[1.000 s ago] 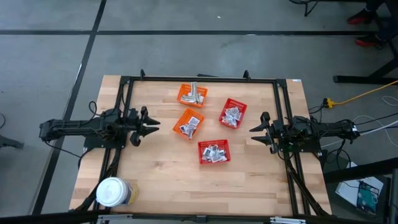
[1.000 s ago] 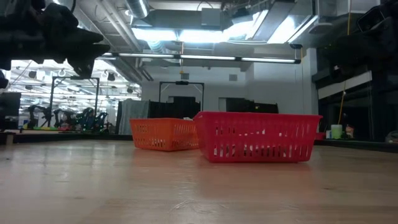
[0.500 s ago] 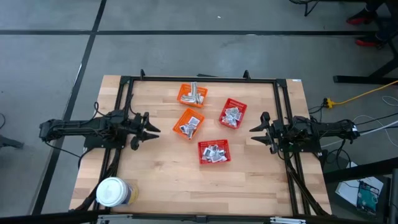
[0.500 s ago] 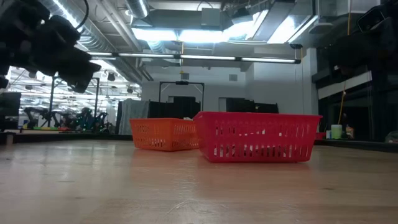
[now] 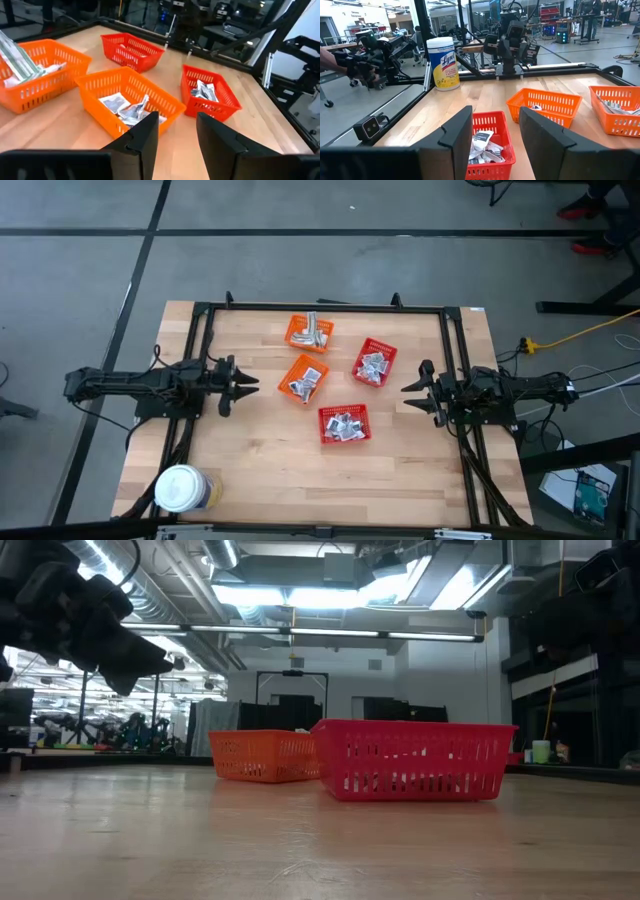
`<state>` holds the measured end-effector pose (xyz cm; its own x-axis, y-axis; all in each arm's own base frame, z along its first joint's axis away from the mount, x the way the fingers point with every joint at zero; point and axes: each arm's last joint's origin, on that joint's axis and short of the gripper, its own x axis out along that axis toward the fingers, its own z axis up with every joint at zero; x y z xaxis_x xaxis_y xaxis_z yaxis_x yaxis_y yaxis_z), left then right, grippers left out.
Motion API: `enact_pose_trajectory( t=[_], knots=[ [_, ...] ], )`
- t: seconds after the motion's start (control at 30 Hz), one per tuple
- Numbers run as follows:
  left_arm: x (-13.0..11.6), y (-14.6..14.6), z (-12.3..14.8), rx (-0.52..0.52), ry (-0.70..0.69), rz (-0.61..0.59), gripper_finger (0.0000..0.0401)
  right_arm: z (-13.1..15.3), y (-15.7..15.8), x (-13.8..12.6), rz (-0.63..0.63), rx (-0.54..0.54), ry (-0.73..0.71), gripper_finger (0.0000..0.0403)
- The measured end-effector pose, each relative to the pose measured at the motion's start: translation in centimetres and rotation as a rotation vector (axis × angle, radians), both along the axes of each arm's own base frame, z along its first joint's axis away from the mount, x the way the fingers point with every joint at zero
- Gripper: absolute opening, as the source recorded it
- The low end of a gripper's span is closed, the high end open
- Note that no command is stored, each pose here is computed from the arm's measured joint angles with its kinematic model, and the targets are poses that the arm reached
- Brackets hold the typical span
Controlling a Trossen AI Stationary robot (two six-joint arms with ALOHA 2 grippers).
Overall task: Pick & Place First Aid Supplies
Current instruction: Return to Home Position
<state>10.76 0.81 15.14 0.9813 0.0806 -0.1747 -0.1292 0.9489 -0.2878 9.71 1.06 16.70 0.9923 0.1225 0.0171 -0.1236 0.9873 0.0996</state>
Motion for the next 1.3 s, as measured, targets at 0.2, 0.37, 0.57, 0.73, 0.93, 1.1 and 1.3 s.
enact_pose_trajectory(
  t=[0.2, 0.37, 0.57, 0.73, 0.93, 1.1, 1.3],
  knots=[
    [0.07, 0.01, -0.16, -0.004, 0.017, 0.001, 0.0127, 0.01, 0.00, 0.00, 0.000, 0.000, 0.000, 0.0163],
    [0.07, 0.01, -0.16, -0.004, 0.018, 0.000, 0.0127, 0.00, 0.00, 0.00, 0.000, 0.000, 0.000, 0.0163],
    [0.07, 0.00, -0.16, -0.004, 0.018, 0.000, 0.0127, 0.01, 0.00, 0.00, 0.000, 0.000, 0.000, 0.0163],
    [0.07, 0.00, -0.17, -0.004, 0.018, 0.000, 0.0127, 0.00, 0.00, 0.00, 0.000, 0.000, 0.000, 0.0163],
    [0.07, 0.00, -0.17, -0.004, 0.019, 0.000, 0.0127, 0.01, 0.00, 0.00, 0.000, 0.000, 0.000, 0.0163],
    [0.07, 0.00, -0.17, -0.005, 0.019, -0.001, 0.0127, 0.00, 0.00, 0.00, 0.000, 0.000, 0.000, 0.0163],
    [0.07, 0.00, -0.17, -0.005, 0.019, -0.001, 0.0127, 0.01, 0.00, 0.00, 0.000, 0.000, 0.000, 0.0163]
  ],
)
